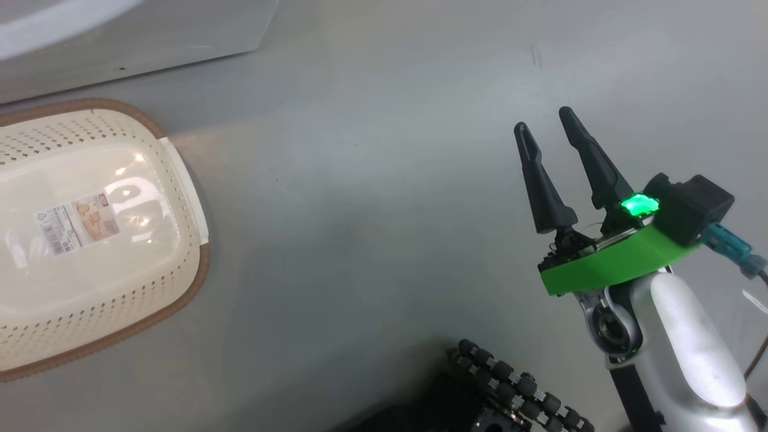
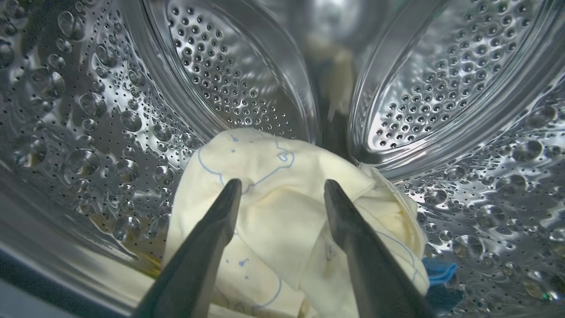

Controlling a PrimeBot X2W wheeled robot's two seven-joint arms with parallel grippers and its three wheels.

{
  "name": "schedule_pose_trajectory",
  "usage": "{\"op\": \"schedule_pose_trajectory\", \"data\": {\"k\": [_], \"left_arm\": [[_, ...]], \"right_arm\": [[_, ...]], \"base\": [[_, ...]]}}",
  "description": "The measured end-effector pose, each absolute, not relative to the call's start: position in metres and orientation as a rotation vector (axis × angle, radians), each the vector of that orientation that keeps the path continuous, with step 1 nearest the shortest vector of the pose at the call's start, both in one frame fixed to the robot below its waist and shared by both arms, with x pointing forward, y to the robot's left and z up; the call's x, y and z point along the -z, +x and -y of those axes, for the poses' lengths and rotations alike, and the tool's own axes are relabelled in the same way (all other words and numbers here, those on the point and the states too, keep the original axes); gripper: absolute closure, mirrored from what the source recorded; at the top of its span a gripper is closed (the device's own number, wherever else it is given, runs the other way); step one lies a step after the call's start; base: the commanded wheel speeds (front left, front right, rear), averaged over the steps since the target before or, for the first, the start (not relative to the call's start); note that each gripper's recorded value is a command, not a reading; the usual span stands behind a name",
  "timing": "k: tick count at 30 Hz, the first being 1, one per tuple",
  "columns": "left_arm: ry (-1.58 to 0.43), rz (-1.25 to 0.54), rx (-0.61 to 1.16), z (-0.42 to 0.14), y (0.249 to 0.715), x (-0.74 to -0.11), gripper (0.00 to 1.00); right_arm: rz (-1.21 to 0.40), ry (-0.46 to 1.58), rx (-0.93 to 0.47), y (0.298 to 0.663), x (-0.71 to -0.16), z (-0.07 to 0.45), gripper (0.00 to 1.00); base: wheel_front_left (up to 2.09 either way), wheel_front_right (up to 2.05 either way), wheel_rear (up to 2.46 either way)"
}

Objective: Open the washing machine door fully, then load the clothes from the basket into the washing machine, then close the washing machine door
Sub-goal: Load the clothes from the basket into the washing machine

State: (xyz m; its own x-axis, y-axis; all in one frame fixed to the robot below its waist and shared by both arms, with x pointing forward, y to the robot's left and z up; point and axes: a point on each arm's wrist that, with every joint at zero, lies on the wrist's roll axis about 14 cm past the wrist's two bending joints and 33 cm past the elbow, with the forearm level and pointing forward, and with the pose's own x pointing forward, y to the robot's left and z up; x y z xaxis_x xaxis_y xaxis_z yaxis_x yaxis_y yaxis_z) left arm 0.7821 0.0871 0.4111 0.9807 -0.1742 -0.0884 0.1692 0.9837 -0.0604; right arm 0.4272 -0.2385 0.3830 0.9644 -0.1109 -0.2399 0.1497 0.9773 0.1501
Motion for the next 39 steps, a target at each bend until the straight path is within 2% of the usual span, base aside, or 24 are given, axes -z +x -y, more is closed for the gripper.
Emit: {"op": "schedule_pose_trajectory", "data": {"k": [13,30,39], "left_arm": [[-0.097,-0.073,0.189,-0.081,0.72,-0.41,0.0],[-0.114,-0.014,0.218,-0.084,0.589,-0.435,0.0],[-0.127,-0.024,0.241,-0.086,0.514,-0.453,0.0]], "right_arm": [[-0.162,0.131,0.128,0.43,-0.408,0.242,0.0],[-0.087,0.086,0.073,0.429,-0.437,0.226,0.0],[-0.066,0.068,0.048,0.411,-0.451,0.217,0.0]], "base": [[0.0,0.0,0.0],[0.0,0.0,0.0],[0.0,0.0,0.0]]}}
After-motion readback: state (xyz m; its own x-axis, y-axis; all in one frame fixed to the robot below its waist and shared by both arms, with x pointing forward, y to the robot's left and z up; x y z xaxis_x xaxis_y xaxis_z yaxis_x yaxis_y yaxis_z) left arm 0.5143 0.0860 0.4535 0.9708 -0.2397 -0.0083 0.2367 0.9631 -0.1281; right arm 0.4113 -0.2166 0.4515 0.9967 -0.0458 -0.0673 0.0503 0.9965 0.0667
